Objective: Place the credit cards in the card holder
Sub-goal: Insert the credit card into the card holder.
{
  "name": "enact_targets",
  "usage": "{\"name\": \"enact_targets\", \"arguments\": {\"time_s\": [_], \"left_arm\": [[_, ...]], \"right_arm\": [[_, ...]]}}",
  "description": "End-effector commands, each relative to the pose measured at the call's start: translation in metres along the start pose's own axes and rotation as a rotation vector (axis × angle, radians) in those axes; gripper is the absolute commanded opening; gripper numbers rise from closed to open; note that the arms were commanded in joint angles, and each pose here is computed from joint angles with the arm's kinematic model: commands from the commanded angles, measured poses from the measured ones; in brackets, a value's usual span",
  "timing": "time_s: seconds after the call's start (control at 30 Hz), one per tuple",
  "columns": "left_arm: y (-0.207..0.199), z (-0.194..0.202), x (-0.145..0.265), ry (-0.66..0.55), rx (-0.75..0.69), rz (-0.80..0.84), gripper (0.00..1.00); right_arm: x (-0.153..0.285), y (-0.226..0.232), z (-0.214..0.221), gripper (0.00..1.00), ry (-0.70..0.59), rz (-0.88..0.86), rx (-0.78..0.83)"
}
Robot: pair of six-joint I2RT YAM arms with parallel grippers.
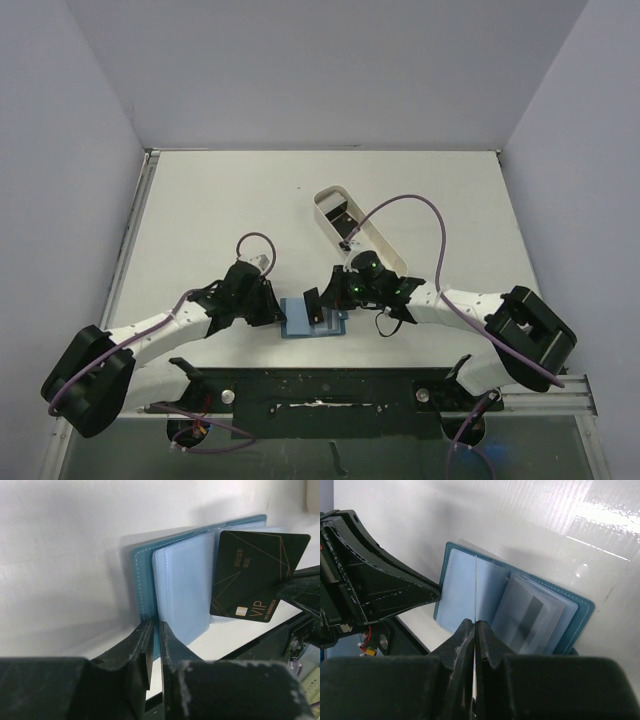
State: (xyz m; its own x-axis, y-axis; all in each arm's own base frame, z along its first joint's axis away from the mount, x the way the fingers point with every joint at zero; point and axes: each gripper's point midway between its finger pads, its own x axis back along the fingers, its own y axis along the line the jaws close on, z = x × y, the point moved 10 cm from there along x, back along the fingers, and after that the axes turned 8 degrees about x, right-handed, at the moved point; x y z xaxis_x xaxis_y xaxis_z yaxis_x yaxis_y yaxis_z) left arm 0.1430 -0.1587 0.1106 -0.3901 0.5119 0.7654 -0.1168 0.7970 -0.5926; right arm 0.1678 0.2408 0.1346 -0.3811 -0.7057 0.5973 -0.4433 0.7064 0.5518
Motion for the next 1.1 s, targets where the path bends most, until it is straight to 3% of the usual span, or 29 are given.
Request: {"name": "enact_targets", "arguments": {"time_s": [0.0,1.07], "left_arm": [[-0.002,-0.004,-0.004,-0.04,-0.004,0.027,0.1],[0.006,-0.001,-0.008,-0.04,-0.006,-0.005,0.1]], "right_arm": [[-0.002,0.006,0.0,0.0,-0.008,-0.046,-0.027],[-0.009,-0.023,0.019,0.0,0.14,0.115,-0.173]]}}
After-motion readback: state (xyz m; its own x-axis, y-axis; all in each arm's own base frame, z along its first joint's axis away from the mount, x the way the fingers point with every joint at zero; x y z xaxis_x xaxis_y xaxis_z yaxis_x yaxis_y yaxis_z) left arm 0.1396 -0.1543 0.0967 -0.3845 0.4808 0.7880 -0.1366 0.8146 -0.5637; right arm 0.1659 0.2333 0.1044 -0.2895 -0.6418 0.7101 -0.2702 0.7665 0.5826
